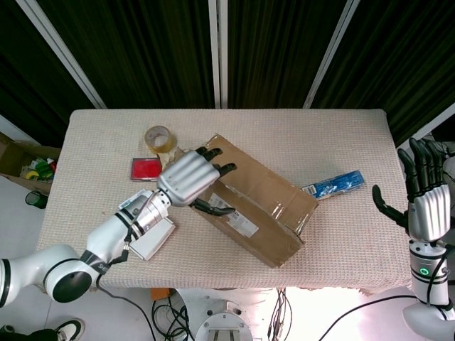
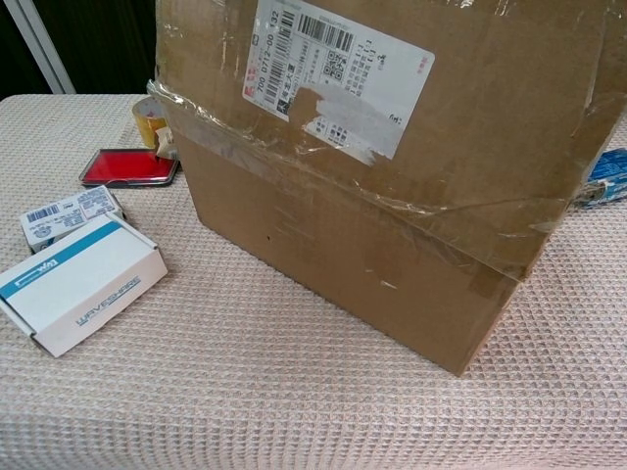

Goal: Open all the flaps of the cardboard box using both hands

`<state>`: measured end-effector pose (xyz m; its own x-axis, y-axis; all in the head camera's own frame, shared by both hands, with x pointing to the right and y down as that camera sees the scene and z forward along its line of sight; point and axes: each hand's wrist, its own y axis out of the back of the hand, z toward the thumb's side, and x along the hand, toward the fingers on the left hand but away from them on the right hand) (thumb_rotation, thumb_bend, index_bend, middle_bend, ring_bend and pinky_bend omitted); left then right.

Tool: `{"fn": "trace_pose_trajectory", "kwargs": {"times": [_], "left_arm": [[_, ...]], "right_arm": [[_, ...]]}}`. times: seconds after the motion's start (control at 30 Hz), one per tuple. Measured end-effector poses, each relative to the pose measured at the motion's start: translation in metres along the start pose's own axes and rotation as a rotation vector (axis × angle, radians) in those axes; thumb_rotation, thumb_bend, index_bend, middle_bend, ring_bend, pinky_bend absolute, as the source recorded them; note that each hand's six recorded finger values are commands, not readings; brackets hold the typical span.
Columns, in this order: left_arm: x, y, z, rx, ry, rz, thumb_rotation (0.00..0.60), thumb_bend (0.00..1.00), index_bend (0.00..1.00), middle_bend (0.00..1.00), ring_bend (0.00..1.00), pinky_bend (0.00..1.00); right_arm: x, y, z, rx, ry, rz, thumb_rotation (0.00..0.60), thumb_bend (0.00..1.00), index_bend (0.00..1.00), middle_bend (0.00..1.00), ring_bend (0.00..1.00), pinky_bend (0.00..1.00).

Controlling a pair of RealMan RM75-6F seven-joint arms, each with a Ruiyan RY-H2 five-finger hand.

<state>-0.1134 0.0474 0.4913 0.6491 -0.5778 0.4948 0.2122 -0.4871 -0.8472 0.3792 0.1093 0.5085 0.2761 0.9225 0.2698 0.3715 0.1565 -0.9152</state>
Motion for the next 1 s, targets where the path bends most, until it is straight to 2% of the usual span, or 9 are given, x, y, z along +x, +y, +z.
{"fn": "trace_pose_trajectory", "kwargs": {"times": [0.27, 0.5, 0.57, 0.6, 0.67, 0.77, 0.83, 1.0], "left_arm": [[-0.048, -0.007, -0.026, -0.061, 0.096, -0.047, 0.0, 0.07, 0.18, 0.49, 0.13, 0.28], [-0.083, 0.0, -0.053, -0.102, 0.173, -0.009, 0.0, 0.07, 0.18, 0.53, 0.16, 0.28], [-0.091, 0.002, -0.06, -0.111, 0.192, 0.004, 0.0, 0.07, 0.18, 0.48, 0.16, 0.29], [-0.094, 0.002, -0.063, -0.111, 0.198, 0.009, 0.0, 0.07, 0.18, 0.43, 0.16, 0.29], [-0.099, 0.001, -0.069, -0.095, 0.21, 0.025, 0.0, 0.07, 0.17, 0.28, 0.16, 0.29], [-0.103, -0.001, -0.08, -0.063, 0.23, 0.062, 0.0, 0.06, 0.14, 0.16, 0.12, 0.28], [-0.104, -0.005, -0.087, -0.052, 0.248, 0.086, 0.0, 0.06, 0.13, 0.12, 0.09, 0.25], [-0.109, -0.036, -0.114, -0.057, 0.326, 0.11, 0.0, 0.05, 0.1, 0.11, 0.08, 0.24]], "right_arm": [[0.004, 0.003, 0.005, -0.001, 0.018, -0.006, 0.6, 0.36, 0.0, 0.0, 0.0, 0.0], [0.005, 0.005, 0.007, 0.001, 0.023, 0.0, 0.6, 0.35, 0.0, 0.0, 0.0, 0.0], [0.006, 0.003, 0.008, 0.0, 0.023, 0.011, 0.6, 0.34, 0.0, 0.0, 0.0, 0.0], [0.006, 0.002, 0.008, 0.001, 0.025, 0.018, 0.6, 0.34, 0.0, 0.0, 0.0, 0.0], [0.007, -0.002, 0.01, 0.003, 0.029, 0.042, 0.6, 0.31, 0.0, 0.0, 0.0, 0.0], [0.009, -0.008, 0.013, 0.007, 0.037, 0.106, 0.6, 0.17, 0.0, 0.0, 0.0, 0.0], [0.01, -0.013, 0.017, 0.013, 0.044, 0.173, 0.6, 0.03, 0.0, 0.0, 0.0, 0.0], [0.009, -0.019, 0.038, 0.021, 0.073, 0.317, 0.6, 0.0, 0.0, 0.0, 0.0, 0.0]]}}
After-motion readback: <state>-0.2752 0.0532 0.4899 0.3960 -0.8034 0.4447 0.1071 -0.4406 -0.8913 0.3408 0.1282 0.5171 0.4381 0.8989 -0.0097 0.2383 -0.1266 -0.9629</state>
